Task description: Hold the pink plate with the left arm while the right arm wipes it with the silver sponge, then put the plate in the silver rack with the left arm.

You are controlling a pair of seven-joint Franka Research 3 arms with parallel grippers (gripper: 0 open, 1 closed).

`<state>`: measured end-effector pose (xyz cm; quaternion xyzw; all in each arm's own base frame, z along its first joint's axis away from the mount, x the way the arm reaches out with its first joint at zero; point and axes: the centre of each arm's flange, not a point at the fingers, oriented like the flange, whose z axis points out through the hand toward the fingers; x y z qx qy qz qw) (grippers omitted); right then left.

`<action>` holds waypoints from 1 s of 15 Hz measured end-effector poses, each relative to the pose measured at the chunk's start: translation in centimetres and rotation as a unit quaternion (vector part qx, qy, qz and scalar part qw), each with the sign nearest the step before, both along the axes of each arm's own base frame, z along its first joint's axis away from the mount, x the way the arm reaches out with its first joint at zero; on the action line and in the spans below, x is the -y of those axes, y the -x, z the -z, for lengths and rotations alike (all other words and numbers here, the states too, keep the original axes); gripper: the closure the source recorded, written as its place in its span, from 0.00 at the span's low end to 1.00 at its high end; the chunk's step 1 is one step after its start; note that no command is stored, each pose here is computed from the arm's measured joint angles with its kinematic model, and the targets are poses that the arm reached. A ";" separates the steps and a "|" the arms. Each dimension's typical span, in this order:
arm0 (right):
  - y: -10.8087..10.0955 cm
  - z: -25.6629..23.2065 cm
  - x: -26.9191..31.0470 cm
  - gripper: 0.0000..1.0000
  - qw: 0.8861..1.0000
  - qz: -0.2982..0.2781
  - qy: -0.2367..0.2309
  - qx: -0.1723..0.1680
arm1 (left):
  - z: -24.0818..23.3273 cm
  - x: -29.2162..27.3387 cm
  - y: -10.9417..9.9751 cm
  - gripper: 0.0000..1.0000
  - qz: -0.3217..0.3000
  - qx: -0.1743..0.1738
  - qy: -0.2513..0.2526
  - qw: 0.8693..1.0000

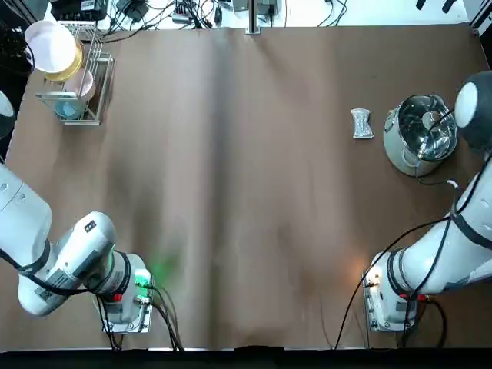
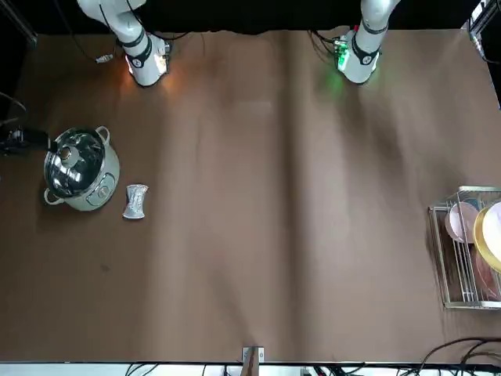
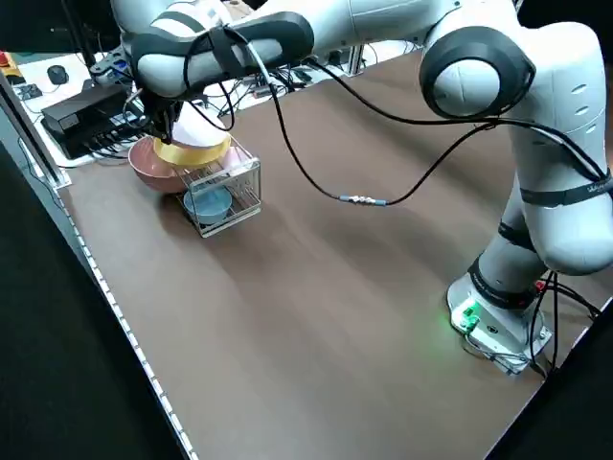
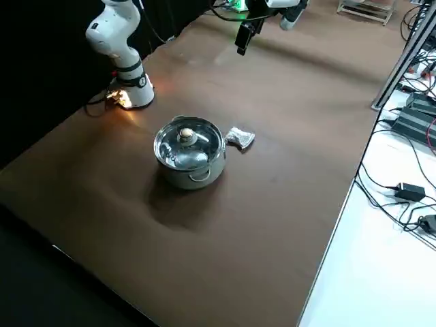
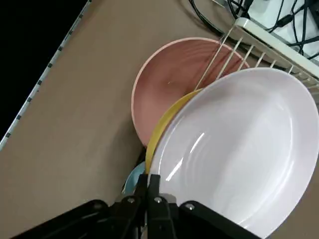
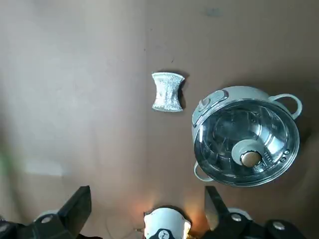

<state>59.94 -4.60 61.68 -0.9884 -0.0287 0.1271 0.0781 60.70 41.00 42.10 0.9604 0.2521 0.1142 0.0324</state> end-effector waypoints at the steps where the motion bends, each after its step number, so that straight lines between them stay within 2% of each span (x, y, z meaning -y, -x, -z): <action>1: 0.4 -0.1 0.0 0.00 1.000 -0.003 0.000 0.003 | 0.2 0.0 0.0 0.97 0.000 -0.001 0.001 1.000; 4: 1.8 0.2 -0.9 0.00 0.999 0.005 0.013 0.032 | 0.5 -0.1 0.0 0.97 -0.001 -0.004 0.004 1.000; 7: 5.4 -1.2 -1.5 0.00 0.998 0.003 0.018 0.053 | 0.9 -0.1 0.0 0.97 -0.001 -0.007 0.008 1.000; 11: 6.1 -3.6 -1.2 0.00 0.996 0.005 0.030 0.087 | 1.2 -0.1 0.3 0.96 -0.001 -0.016 0.014 1.000; 12: 6.1 -4.0 -1.4 0.00 0.995 0.004 0.031 0.092 | 1.3 -0.1 0.3 0.89 -0.001 -0.018 0.016 1.000; 13: 6.1 -4.3 -1.6 0.00 0.995 0.002 0.033 0.097 | 1.3 -0.1 0.3 0.75 -0.001 -0.017 0.017 1.000; 14: 6.0 -4.6 -1.7 0.00 0.994 0.003 0.037 0.103 | 1.3 0.0 0.3 0.70 -0.001 -0.017 0.019 1.000; 15: 5.8 -4.8 -1.6 0.00 0.993 0.004 0.041 0.112 | 1.3 0.0 0.3 0.69 -0.001 -0.017 0.020 1.000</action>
